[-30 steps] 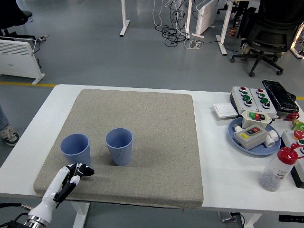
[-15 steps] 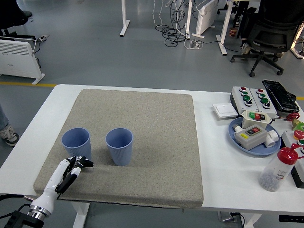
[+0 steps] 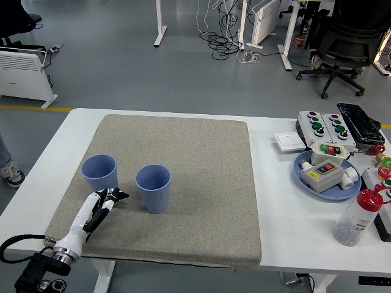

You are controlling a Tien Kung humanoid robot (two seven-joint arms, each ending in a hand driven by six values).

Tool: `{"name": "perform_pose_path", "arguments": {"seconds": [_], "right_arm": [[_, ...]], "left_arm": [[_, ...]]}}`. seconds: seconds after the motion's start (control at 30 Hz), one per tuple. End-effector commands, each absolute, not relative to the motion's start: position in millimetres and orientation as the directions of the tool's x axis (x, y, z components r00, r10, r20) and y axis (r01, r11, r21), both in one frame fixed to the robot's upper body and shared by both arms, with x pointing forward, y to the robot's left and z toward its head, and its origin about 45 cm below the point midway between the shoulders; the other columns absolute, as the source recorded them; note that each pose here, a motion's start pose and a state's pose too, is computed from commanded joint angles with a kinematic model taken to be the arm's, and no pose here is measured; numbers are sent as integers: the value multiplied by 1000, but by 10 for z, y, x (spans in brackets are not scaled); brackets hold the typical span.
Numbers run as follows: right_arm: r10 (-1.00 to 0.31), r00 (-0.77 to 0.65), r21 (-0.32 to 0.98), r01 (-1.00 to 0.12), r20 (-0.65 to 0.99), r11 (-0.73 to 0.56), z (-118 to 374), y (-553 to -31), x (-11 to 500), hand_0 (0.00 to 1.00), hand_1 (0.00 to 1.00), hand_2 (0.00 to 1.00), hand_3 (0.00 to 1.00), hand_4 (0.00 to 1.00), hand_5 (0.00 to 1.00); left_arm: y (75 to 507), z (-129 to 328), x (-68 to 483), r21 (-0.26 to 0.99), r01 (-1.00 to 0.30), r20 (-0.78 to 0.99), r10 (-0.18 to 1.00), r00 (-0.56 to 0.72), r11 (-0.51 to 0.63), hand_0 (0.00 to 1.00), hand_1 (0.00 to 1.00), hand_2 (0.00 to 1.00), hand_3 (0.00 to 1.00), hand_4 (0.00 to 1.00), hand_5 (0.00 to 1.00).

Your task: Push cup pick cup insert cup

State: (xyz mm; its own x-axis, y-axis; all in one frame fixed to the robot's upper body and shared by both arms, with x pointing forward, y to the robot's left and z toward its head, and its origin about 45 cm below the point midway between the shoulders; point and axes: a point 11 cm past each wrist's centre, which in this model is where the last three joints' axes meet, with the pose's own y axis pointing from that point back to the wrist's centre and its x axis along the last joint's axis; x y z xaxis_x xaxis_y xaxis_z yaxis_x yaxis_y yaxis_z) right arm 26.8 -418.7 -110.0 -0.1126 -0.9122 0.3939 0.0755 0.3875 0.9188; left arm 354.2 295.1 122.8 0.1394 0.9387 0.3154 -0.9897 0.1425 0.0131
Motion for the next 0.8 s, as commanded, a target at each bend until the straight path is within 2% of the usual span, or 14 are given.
{"name": "perform_pose_path", "arguments": {"seconds": [0.8], "right_arm": [[-914, -99, 918, 74, 394, 389, -1098, -4180, 298, 686, 612, 649, 569, 86, 482]], "left_arm": [[3073, 1360, 4040, 2, -994, 373, 922, 104, 111, 741, 717, 668, 568, 568, 998]]}}
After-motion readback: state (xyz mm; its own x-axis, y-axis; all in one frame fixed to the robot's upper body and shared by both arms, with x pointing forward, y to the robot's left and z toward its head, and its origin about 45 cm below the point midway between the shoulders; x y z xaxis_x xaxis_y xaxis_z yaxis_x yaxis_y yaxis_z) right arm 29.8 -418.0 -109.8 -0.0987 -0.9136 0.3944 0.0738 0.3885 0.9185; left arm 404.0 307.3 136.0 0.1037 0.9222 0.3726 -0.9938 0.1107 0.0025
